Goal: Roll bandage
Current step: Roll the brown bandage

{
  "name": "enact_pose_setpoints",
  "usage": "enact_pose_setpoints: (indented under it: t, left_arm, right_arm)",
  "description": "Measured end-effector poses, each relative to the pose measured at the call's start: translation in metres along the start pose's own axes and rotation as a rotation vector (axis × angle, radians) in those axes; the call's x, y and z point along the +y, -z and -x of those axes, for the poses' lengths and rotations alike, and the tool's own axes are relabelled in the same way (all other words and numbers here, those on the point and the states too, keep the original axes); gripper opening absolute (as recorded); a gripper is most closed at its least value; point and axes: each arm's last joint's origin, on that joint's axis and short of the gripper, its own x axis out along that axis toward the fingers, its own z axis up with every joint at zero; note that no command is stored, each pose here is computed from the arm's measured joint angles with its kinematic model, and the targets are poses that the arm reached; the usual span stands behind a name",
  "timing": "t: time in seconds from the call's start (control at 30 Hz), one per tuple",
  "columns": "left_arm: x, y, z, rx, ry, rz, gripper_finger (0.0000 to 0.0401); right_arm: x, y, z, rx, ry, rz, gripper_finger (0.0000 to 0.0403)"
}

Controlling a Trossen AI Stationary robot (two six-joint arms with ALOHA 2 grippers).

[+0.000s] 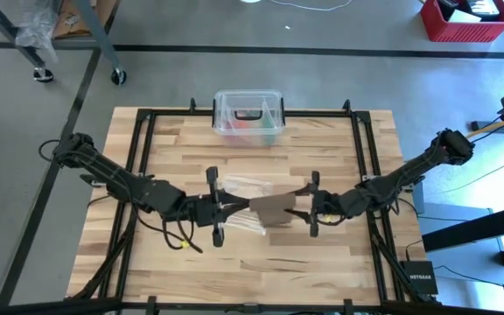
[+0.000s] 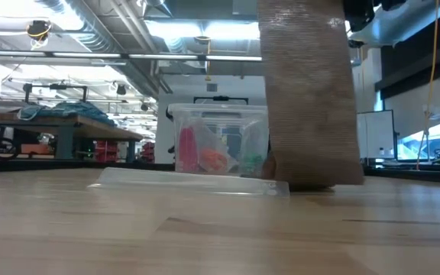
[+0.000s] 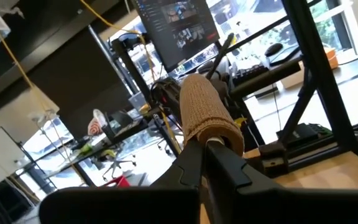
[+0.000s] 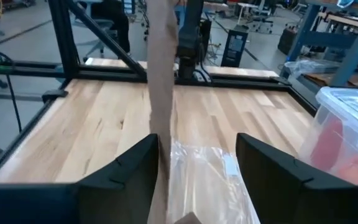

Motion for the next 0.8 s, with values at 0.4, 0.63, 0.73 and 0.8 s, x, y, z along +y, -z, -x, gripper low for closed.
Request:
enact_pose_setpoints:
  t: [0.4,0.63,0.73,0.8]
  left_arm:
    - [-0.005,-0.004,0.004,-0.013,0.020,-0.078,0.0000]
    - [-0.005,-0.006,0.005,-0.041,0.021,-0.121,0.0000]
    - [-0.007,-0.007,0.005,-0.051,0.038,-0.135,0.0000]
    - [-0.007,-0.006,0.005,-0.048,0.042,-0.134,0.0000]
  right_arm:
    - [0.006,-0.013,0.015,-0.083,-0.097,-0.051,0.0216]
    - [0.018,0.004,-0.003,-0.020,-0.132,-0.029,0.0216]
    - [0.020,0.008,-0.014,-0.044,-0.068,0.018,0.0216]
    - [0.021,0.006,-0.018,-0.084,-0.063,0.018,0.0216]
